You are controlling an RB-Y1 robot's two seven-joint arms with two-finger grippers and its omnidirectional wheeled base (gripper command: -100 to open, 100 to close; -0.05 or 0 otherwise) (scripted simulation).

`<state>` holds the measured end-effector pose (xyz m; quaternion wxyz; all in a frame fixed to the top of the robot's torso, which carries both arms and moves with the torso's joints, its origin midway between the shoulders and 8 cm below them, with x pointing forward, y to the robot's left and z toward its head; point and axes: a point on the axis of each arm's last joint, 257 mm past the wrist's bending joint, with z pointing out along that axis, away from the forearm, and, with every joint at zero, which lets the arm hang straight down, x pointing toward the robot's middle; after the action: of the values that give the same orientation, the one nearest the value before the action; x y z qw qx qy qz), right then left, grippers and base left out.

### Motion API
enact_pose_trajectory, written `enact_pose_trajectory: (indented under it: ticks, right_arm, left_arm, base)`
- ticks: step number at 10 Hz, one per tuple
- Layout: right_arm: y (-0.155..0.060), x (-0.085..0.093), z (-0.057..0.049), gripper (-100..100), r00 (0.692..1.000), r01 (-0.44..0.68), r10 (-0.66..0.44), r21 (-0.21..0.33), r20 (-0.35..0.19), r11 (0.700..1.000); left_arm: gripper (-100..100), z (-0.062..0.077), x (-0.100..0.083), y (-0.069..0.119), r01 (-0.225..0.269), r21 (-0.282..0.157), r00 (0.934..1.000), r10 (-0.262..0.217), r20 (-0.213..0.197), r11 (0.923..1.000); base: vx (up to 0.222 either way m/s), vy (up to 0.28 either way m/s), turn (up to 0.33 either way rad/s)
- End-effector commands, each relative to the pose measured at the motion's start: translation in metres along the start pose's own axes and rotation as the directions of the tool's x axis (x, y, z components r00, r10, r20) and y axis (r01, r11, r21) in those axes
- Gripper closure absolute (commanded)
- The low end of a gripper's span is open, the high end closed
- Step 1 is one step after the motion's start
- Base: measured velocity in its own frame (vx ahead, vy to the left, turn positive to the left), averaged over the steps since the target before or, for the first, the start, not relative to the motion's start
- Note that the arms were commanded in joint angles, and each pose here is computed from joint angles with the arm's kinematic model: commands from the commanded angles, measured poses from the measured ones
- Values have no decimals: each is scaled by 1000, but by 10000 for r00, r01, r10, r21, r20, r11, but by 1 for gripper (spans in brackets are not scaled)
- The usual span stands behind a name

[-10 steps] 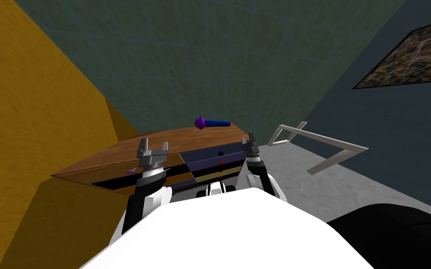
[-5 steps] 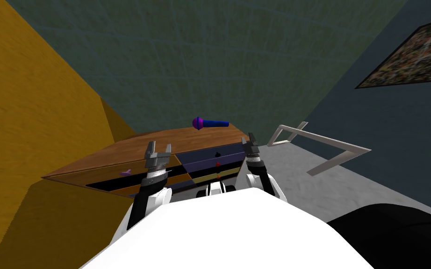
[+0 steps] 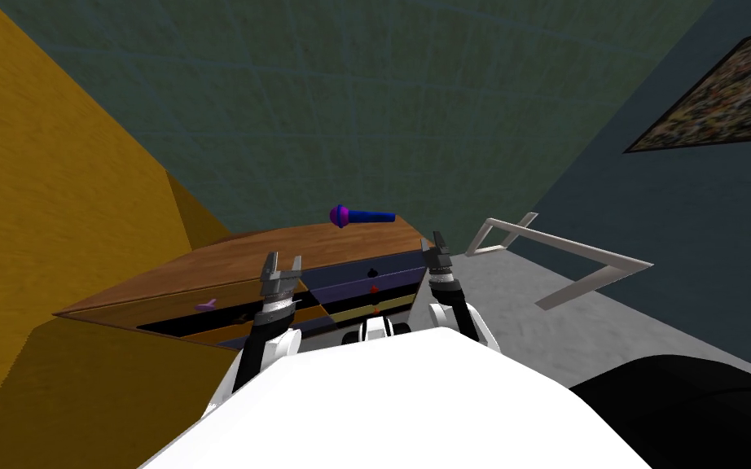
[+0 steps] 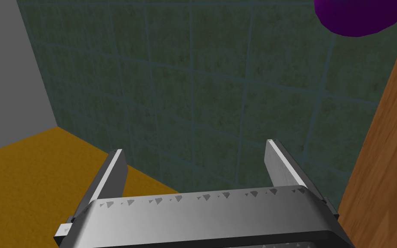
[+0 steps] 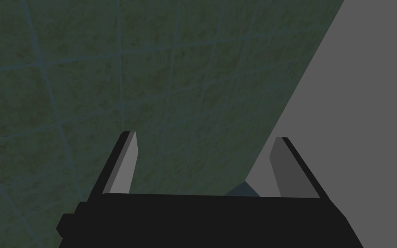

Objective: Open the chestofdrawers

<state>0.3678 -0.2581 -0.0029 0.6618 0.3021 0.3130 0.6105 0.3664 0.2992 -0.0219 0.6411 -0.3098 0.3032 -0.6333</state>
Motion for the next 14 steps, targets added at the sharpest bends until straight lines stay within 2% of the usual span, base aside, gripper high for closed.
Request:
enact_pose_trajectory:
  ticks: [1, 6, 7, 10, 12, 13, 14]
  right_arm:
    - [0, 0, 0, 0, 10000, 0, 0, 0, 0, 10000]
    - [0, 0, 0, 0, 10000, 0, 0, -1, 0, 10000]
    - [0, 0, 0, 0, 10000, 0, 0, 0, 0, 10000]
    - [0, 0, 0, 0, 10000, 0, 0, 0, 0, 10000]
    - [0, 0, 0, 0, 10000, 0, 0, 0, 0, 10000]
    - [0, 0, 0, 0, 10000, -1, 1, 0, 1, 10000]
    - [0, 0, 0, 0, 10000, 0, 0, -1, 0, 10000]
  left_arm:
    - [-100, -10, -5, 15, -108, 10, 9999, 108, -74, 9999]
    - [-100, -30, -14, 44, -210, -194, 9998, 210, -2, 9996]
    - [-100, -34, -15, 47, -224, -100, 9997, 224, 3, 9997]
    - [-100, -45, -20, 62, -255, -309, 9996, 257, 78, 9992]
    - [-100, -56, -22, 71, -277, -245, 9995, 280, 128, 9993]
    - [-100, -61, -25, 79, -290, -442, 9994, 298, 171, 9986]
    - [-100, -65, -24, 80, -293, -290, 9994, 298, 177, 9992]
  base:
    - [35, -110, 21]
    - [28, -89, 11]
    - [26, -96, 19]
    - [24, -80, 10]
    - [33, -103, 19]
    - [28, -96, 37]
    - [15, -71, 19]
